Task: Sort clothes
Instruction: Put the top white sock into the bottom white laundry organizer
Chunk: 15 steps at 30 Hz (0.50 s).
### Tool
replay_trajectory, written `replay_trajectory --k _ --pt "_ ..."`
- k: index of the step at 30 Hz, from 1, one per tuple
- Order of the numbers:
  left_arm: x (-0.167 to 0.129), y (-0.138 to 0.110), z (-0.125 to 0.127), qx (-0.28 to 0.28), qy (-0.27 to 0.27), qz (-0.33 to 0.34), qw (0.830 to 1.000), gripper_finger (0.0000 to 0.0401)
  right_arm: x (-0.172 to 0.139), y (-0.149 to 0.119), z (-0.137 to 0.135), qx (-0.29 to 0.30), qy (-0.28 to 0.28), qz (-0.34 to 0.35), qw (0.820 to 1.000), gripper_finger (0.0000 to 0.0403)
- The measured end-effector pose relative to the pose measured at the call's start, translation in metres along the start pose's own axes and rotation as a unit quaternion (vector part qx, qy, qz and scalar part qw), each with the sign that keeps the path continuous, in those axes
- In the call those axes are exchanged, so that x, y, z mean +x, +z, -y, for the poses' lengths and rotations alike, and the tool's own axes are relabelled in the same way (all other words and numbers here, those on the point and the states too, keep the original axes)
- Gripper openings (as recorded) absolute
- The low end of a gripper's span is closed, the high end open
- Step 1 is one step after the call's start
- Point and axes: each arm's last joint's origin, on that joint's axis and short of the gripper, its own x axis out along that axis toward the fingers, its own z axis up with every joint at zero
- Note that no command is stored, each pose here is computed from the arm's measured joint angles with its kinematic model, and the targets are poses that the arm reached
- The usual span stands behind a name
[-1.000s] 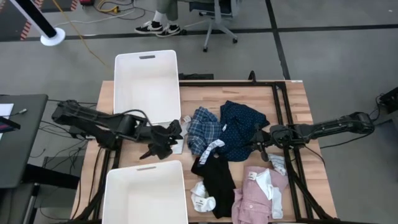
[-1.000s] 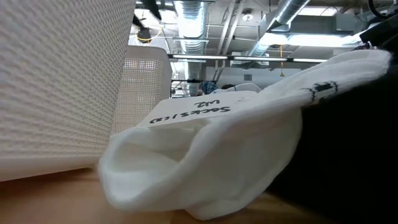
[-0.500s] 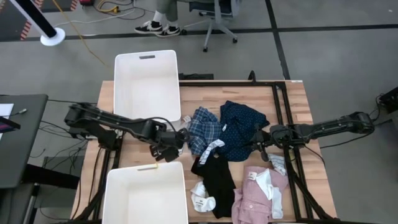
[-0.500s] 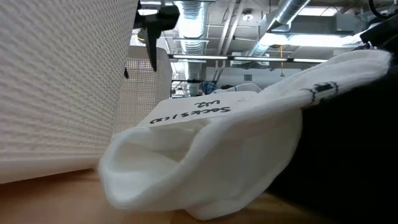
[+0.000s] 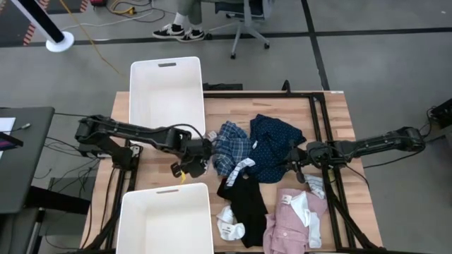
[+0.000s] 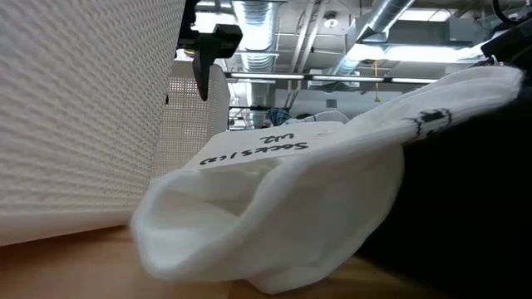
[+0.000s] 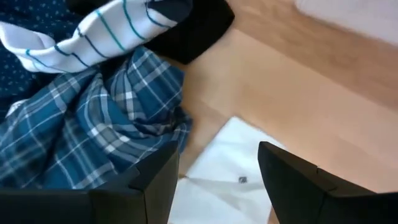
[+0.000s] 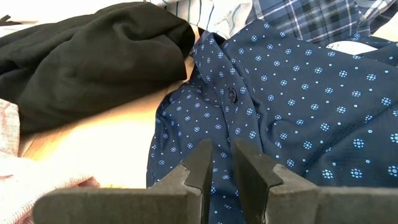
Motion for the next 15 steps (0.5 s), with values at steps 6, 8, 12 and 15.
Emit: replay_trajectory --k 6,8,12,15 --pt "-0.0002 -0.0027 -0.0025 -0.015 -0.008 0.019 1.000 0.0213 0.0000 0.0001 0.0000 0.000 0.000 0.000 1.000 0.0082" --pt "-0.0003 -0.0051 -0.0039 -0.012 -0.007 0.018 1.000 0.0213 0.0000 0.0000 0.0000 0.000 0.000 0.000 1.000 0.0082" --pt "-0.0003 -0.0081 -0.0058 -0.008 -0.006 0.016 1.000 0.0213 0.0000 0.0001 0.0000 0.000 0.000 0.000 1.000 0.0082" --pt "0.0095 -0.0081 -0.0065 0.003 -0.020 0.007 1.000 0.0213 0.0000 0.0001 0.0000 0.000 0.000 0.000 1.000 0.0082"
